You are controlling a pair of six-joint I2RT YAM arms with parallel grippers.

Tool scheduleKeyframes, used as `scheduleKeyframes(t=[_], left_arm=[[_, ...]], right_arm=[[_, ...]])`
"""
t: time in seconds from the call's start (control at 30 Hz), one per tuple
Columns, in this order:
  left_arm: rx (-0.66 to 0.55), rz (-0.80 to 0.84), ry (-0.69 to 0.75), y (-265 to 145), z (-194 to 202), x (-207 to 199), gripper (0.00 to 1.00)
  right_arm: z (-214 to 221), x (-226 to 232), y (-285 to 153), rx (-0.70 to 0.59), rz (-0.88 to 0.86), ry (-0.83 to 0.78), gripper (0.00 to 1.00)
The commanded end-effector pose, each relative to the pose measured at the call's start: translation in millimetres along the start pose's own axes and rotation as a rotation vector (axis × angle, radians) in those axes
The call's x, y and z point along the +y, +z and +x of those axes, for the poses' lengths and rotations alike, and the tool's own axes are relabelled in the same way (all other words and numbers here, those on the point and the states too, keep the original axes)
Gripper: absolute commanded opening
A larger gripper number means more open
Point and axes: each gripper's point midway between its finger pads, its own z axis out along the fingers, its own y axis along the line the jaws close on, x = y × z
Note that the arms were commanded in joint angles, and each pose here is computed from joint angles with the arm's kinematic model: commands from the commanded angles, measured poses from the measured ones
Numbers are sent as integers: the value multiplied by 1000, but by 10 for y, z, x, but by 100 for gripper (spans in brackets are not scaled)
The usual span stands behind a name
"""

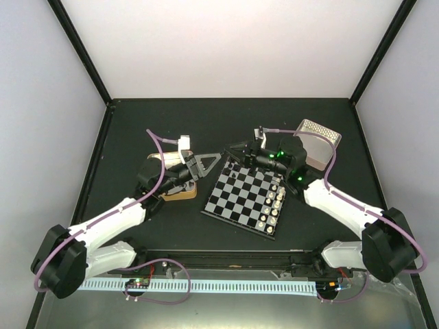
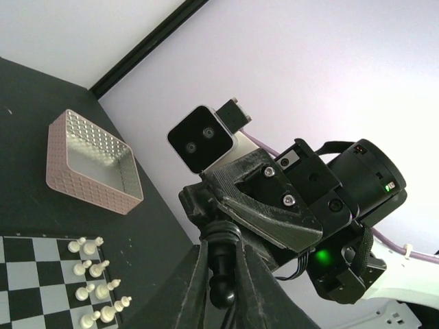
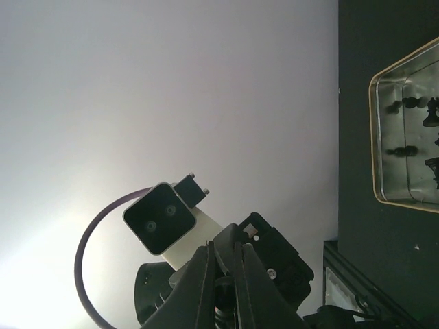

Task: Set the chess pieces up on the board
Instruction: Place the chess piece on the chessboard.

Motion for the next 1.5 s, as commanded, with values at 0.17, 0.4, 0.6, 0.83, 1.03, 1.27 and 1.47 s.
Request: scheduleKeyframes(t=[0.17, 0.4, 0.6, 0.83, 1.03, 1.27, 1.47], left_arm=[[-39, -39, 45, -28, -112, -42, 2], [14, -242, 69, -138, -11, 282, 2], [125, -437, 117, -319, 150, 565, 2], [167, -452, 131, -338, 197, 575, 2], [185, -453, 109, -339, 246, 597, 2], [188, -521, 104, -437, 266, 707, 2], [166, -612, 111, -564, 214, 841, 1]], right_arm=[[-24, -13, -51, -28, 26, -65, 4], [-396, -244, -402, -262, 353, -445, 5], [-653, -871, -862, -361, 749, -791, 4], [-447, -1501, -826, -268, 887, -893, 4], [-275, -1756, -548, -198, 939, -949, 4], [-185, -1958, -173, -140, 940, -990, 4], [-192, -2084, 51, -108, 954, -1052, 4]])
